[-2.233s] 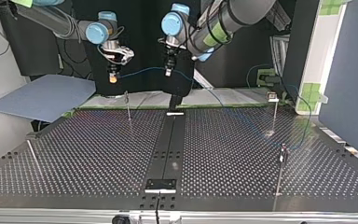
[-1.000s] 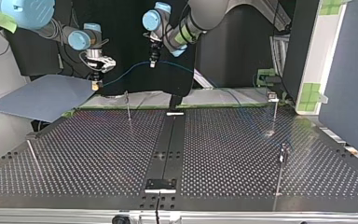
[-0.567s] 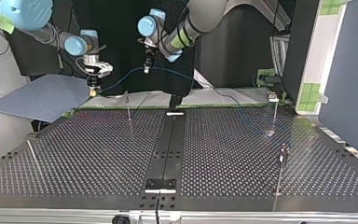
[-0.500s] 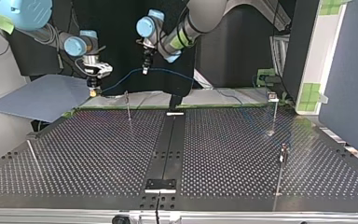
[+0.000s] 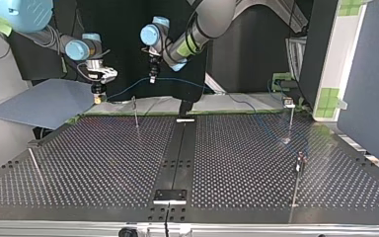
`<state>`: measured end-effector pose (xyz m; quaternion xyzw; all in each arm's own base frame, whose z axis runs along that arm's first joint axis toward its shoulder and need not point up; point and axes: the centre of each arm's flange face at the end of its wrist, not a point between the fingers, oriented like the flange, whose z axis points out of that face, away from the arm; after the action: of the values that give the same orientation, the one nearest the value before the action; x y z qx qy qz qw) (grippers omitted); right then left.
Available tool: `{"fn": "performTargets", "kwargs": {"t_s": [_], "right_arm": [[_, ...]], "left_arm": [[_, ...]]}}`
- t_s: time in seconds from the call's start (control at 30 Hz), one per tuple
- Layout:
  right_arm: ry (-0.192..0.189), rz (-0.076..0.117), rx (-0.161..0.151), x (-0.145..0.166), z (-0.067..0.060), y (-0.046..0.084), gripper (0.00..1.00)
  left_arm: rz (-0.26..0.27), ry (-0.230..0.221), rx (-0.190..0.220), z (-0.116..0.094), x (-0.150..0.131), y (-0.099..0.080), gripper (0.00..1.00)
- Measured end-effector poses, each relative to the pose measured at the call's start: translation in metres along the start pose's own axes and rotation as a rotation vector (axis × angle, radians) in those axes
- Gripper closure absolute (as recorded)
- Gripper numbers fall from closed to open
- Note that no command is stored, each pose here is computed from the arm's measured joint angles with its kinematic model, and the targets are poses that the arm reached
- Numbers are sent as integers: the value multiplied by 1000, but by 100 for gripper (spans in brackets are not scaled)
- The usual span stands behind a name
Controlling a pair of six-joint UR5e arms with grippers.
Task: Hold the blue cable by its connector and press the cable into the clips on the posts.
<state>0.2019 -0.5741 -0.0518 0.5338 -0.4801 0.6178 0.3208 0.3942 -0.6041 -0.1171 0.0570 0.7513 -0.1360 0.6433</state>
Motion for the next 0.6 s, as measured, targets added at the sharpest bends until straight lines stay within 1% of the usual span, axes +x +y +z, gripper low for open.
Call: {"fn": "performTargets", "kwargs": {"t_s": [0.1,0.27,0.43,0.6], "right_arm": [[9,10,2,4,4,6,100],[16,20,10,10,11,15,100],[16,23,8,9,13,22,100],[4,23,3,-2,16,27,100]], "left_arm": [[4,8,-12,7,1,1,100],[2,9,-13,18,-7,-2,100],[-17,-13,-4,37,-22,-5,100],[-40,-47,0,57,-40,-7,100]]}}
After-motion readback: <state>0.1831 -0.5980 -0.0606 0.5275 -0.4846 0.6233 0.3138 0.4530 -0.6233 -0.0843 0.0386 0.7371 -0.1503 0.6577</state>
